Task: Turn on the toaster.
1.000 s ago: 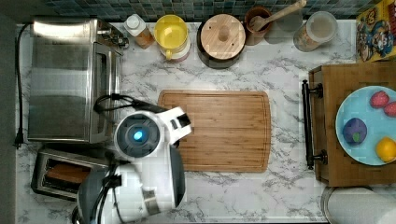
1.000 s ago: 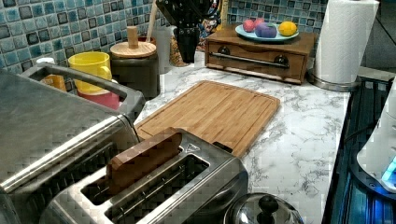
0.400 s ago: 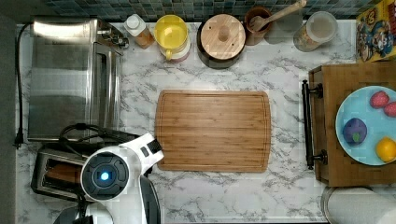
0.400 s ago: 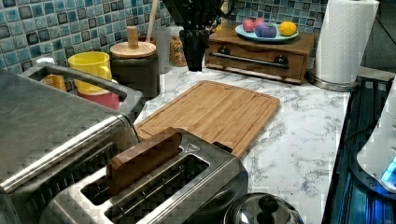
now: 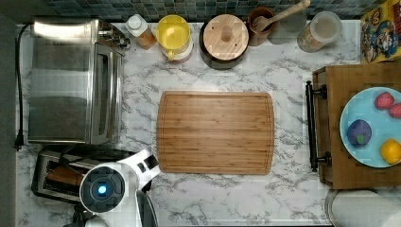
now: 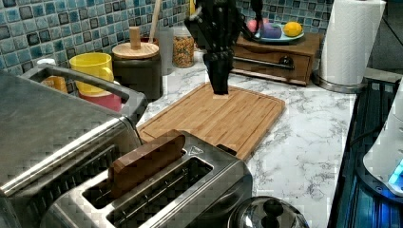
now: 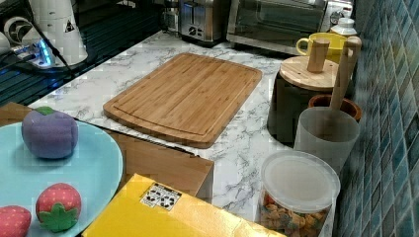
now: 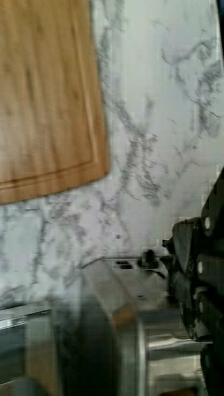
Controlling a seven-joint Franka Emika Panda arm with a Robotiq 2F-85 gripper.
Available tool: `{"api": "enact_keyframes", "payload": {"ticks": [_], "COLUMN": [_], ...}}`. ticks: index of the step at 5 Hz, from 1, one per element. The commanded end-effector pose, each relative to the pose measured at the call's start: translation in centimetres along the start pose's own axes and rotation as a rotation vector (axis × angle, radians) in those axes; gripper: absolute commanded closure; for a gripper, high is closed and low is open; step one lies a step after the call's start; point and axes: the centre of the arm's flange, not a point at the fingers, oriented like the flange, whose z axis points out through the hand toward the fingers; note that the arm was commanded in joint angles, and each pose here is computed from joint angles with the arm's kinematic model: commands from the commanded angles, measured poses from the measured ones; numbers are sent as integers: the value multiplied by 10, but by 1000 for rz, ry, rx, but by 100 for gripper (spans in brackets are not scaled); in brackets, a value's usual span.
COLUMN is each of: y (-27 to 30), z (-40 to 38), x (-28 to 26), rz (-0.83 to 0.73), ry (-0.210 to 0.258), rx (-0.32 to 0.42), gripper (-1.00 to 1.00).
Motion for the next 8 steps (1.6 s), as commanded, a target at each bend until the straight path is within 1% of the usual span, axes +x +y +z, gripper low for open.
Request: {"api": "enact_keyframes", "payload": {"ticks": [1,2,3,4,5,6,8], "y": [-35,-43,-42,-34,-33,-41,-56], "z": [8,18,25,25,20,24,38], "x": [-70,-67,-55,-44,-43,-38,-30], "rz": [-257,-270,-214,-154,-151,-166,-189], "ry": [35,42,60,83,119,95,29], "rx": [49,28,8,32,94,103,74], "gripper": [100,100,100,100,100,100,100]}}
